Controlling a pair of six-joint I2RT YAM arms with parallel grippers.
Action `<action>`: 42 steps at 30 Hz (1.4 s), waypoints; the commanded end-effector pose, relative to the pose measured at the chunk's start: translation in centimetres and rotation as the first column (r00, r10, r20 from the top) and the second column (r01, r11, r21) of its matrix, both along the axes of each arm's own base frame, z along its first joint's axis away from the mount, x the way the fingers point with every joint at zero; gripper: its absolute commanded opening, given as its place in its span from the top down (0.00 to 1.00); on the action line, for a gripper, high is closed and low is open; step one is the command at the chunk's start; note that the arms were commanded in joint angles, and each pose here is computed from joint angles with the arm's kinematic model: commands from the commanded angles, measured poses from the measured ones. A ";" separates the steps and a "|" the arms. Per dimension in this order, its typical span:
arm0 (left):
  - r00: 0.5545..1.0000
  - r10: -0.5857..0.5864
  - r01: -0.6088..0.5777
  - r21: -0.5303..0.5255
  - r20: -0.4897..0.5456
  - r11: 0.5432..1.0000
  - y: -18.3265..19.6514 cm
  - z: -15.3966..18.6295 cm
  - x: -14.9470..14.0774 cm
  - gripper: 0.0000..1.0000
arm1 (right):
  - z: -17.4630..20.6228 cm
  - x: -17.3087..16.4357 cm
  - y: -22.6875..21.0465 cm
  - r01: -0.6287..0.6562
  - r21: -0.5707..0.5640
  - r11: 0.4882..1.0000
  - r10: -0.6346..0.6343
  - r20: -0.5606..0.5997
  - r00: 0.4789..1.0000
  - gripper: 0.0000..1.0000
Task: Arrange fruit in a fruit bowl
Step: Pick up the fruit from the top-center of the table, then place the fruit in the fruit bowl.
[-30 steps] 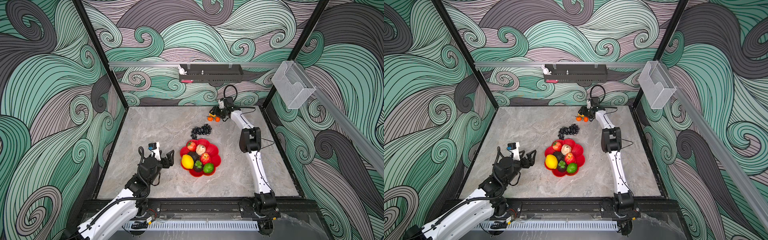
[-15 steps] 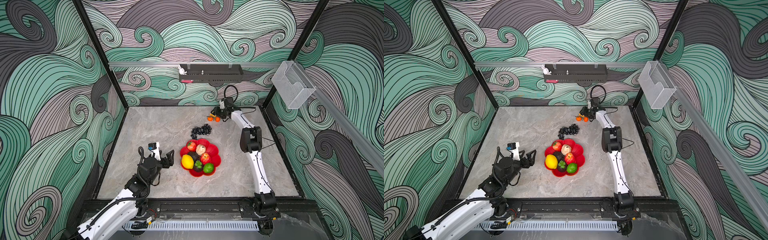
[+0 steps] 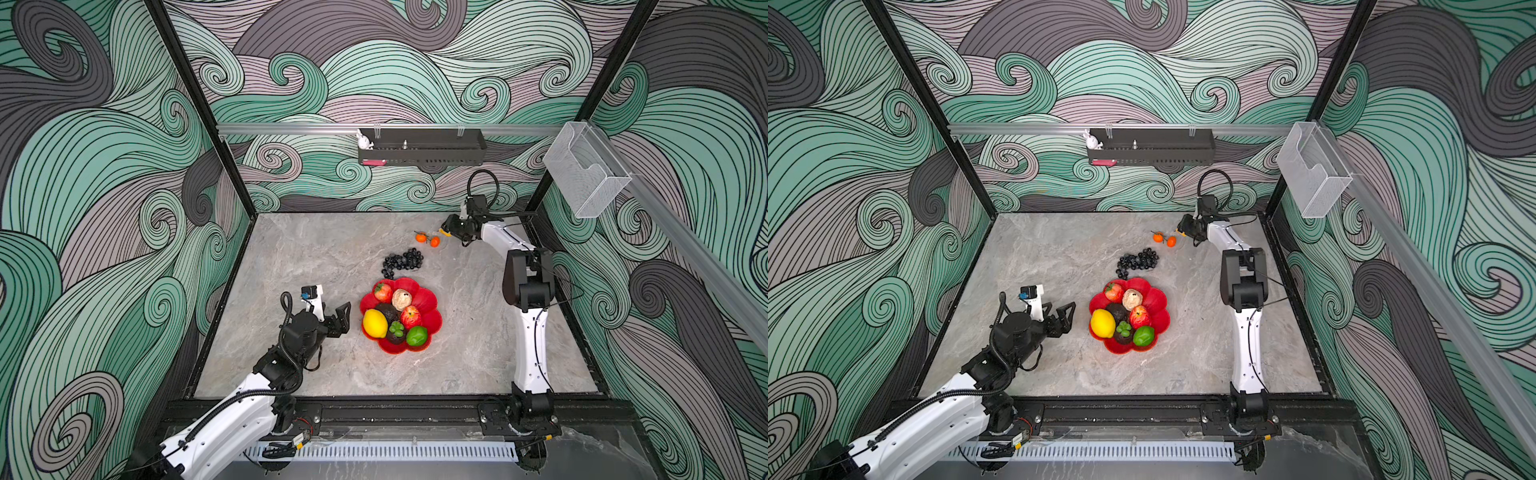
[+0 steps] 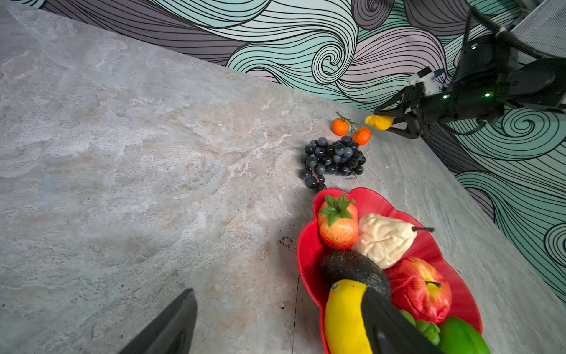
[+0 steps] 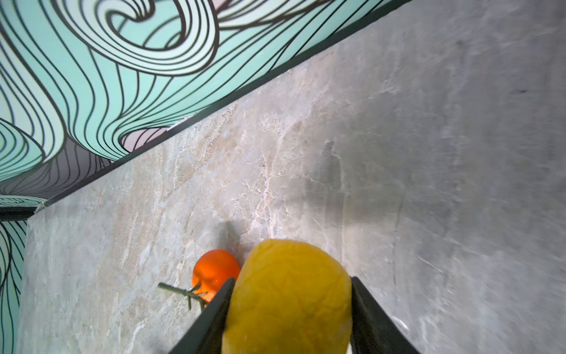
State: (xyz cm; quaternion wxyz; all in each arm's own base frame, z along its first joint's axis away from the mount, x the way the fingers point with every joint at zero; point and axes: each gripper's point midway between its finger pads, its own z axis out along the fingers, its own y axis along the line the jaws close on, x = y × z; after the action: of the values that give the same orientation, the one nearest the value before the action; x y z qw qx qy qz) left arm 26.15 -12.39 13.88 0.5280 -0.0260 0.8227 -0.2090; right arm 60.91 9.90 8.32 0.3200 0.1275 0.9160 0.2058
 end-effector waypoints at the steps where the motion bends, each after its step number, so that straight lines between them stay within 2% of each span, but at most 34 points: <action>1: 0.998 -0.022 0.023 -0.025 0.056 0.999 -0.7 2.7 0.7 0.14 | 4.6 -0.6 -0.1 0.020 0.021 1.000 -0.022 0.103 0.994 0.45; 5: 0.997 -0.058 0.059 -0.020 0.050 0.998 -1.4 3.0 0.9 0.12 | 7.6 -3.9 0.3 0.031 0.113 0.993 -0.045 0.129 0.991 0.45; 9: 0.991 -0.129 0.129 -0.002 0.039 0.992 -2.8 3.9 0.9 0.10 | 9.2 -8.5 2.0 -0.016 0.214 0.977 -0.015 0.140 0.990 0.45; 15: 0.960 -0.265 0.265 0.015 0.086 0.964 -5.1 7.4 0.6 0.08 | 11.4 -15.9 5.5 -0.152 0.319 0.935 0.110 0.148 0.983 0.45; 19: 0.929 -0.344 0.342 0.035 0.136 0.939 -6.6 9.0 0.7 0.07 | 12.7 -20.1 8.3 -0.249 0.393 0.885 0.201 0.160 0.967 0.45; 25: 0.840 -0.510 0.509 0.053 0.188 0.859 -9.8 9.5 0.1 0.07 | 14.0 -26.2 12.3 -0.384 0.453 0.805 0.343 0.173 0.923 0.45; 29: 0.790 -0.578 0.573 0.090 0.204 0.815 -11.4 9.6 -0.2 0.06 | 14.1 -29.5 13.5 -0.422 0.494 0.760 0.383 0.184 0.905 0.44; 33: 0.734 -0.632 0.618 0.143 0.247 0.773 -13.1 9.9 -1.1 0.06 | 14.1 -32.1 14.5 -0.456 0.518 0.723 0.419 0.196 0.887 0.44; 39: 0.603 -0.738 0.707 0.227 0.303 0.670 -16.7 10.4 -3.6 0.11 | 14.1 -34.6 15.3 -0.464 0.554 0.691 0.428 0.204 0.881 0.44; 42: 0.577 -0.761 0.725 0.244 0.297 0.645 -18.1 10.2 -3.7 0.12 | 14.4 -35.8 15.7 -0.484 0.553 0.678 0.444 0.217 0.869 0.44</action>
State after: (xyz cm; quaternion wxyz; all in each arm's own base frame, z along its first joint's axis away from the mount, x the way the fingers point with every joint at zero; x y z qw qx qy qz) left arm 22.49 -28.94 21.15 0.5032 0.3581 0.6967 -0.3648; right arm 25.71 25.13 21.13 0.2176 -0.0120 0.8129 0.5401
